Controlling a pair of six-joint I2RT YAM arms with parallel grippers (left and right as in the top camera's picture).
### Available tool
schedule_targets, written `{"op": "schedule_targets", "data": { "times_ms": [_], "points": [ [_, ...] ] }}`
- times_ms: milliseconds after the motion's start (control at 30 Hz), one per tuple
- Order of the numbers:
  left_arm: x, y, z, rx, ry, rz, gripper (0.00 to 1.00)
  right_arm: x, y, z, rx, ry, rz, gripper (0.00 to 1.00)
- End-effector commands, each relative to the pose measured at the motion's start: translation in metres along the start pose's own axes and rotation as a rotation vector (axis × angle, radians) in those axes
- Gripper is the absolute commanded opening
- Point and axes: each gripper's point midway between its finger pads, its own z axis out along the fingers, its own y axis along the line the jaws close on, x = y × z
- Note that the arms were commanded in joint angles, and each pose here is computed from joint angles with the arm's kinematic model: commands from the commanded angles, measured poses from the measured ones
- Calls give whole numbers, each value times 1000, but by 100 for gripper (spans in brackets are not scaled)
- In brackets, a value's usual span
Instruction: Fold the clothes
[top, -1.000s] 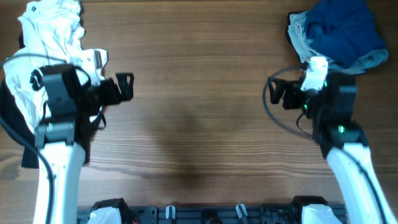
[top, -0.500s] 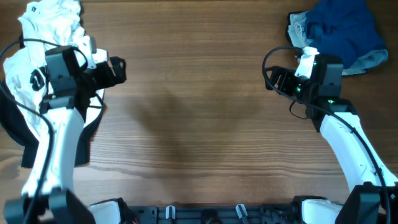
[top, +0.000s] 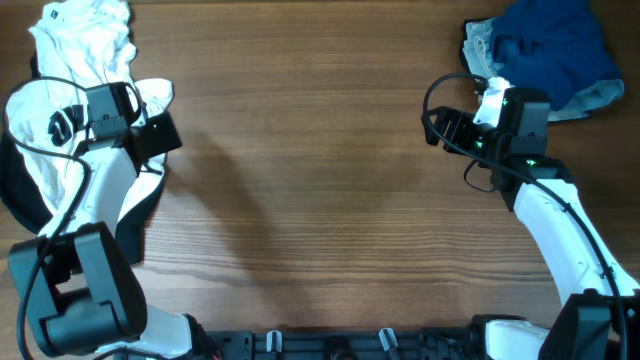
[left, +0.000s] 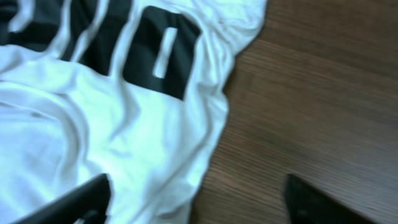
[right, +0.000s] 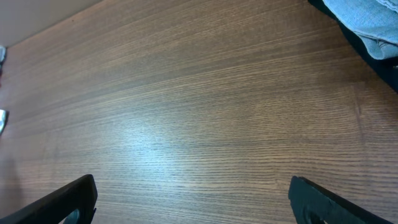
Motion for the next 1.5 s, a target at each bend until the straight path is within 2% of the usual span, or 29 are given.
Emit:
{"op": "schedule_targets", "data": {
  "times_ms": [0, 133, 200, 433, 600, 833, 967, 1033, 1100, 1200, 1300, 1467],
  "points": [
    [4, 19, -2, -110, 29, 17, 62, -4, 4, 2, -14, 1, 11, 98],
    [32, 24, -4, -129, 143, 30, 44, 1, 1, 8, -9, 22, 18, 98],
    [40, 25, -5, -132, 178, 34, 41, 5, -2, 13, -4, 39, 25, 98],
    [49, 9, 0, -40, 217, 27, 46, 16, -9, 27, 8, 81, 46, 97],
    [61, 8, 13, -37, 263, 29, 47, 19, -11, 29, 10, 89, 59, 97],
    [66, 8, 33, -42, 273, 30, 41, 19, -11, 29, 12, 92, 70, 97],
    [62, 8, 33, -40, 258, 29, 41, 19, -11, 29, 11, 89, 70, 96],
    [62, 8, 33, -40, 258, 29, 35, 19, -11, 29, 12, 89, 69, 97],
    [62, 8, 32, -44, 257, 29, 25, 19, -11, 29, 12, 89, 68, 97],
    [60, 9, 32, -47, 250, 29, 17, 19, -11, 29, 12, 89, 67, 97],
    [56, 8, 32, -46, 237, 25, 6, 18, -11, 29, 11, 86, 66, 97],
    [41, 7, 25, -42, 195, 18, 4, 18, -11, 29, 11, 86, 66, 97]
  ]
}}
